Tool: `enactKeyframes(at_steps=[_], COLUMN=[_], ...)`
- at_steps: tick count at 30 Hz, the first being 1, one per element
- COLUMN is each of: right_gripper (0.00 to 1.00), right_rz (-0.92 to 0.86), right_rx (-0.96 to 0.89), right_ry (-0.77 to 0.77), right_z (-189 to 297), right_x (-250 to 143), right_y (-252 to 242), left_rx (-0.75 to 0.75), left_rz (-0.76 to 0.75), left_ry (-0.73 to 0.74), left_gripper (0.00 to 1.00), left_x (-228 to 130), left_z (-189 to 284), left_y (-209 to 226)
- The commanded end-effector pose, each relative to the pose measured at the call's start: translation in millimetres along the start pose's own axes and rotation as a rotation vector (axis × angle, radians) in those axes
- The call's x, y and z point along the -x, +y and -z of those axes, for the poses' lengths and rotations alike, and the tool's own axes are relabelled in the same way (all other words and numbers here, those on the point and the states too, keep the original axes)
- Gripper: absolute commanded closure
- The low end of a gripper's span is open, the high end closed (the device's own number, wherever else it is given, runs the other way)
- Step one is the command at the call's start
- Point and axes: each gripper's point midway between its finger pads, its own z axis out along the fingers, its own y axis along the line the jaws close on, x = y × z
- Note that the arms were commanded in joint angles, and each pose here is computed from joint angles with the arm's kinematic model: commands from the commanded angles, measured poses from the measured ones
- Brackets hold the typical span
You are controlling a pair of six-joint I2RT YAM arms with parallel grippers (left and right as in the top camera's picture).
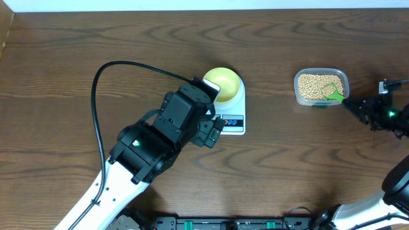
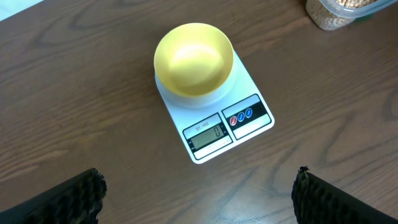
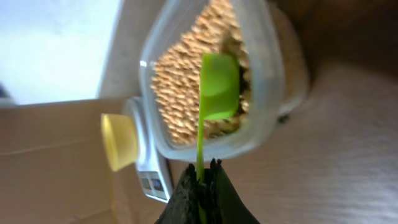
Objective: Scoop item into bowl and weigh 50g on scale
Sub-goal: 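Dip the scoop into the soybeans with the right gripper and lift, then move the filled scoop over the yellow bowl and tip soybeans in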
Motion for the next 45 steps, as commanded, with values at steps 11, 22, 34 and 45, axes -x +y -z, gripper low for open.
enactKeyframes(at_steps=[11,22,34,45], right_gripper=[0.99,0.99,0.99,0.99], right_rz=[0.043,0.061,0.197,0.299], right_rx=[0.378,0.548,0.618,0.587], right_ry=[-0.038,0.023,0.341,0.413], right_z=[10,4,-74,-122], right_x=[1,-12,-77,-86], right_y=[53,91,157,209], left_rx=[0.017,0.017,0.017,0.017], left_rz=[0.009,0.009,0.009,0.01], left_ry=[0.009,0.01,0.01,0.01], left_gripper=[0.02,0.02,0.02,0.02], left_x=[-3,-3,-3,-3], left_z=[3,3,3,3], left_y=[5,4,4,4])
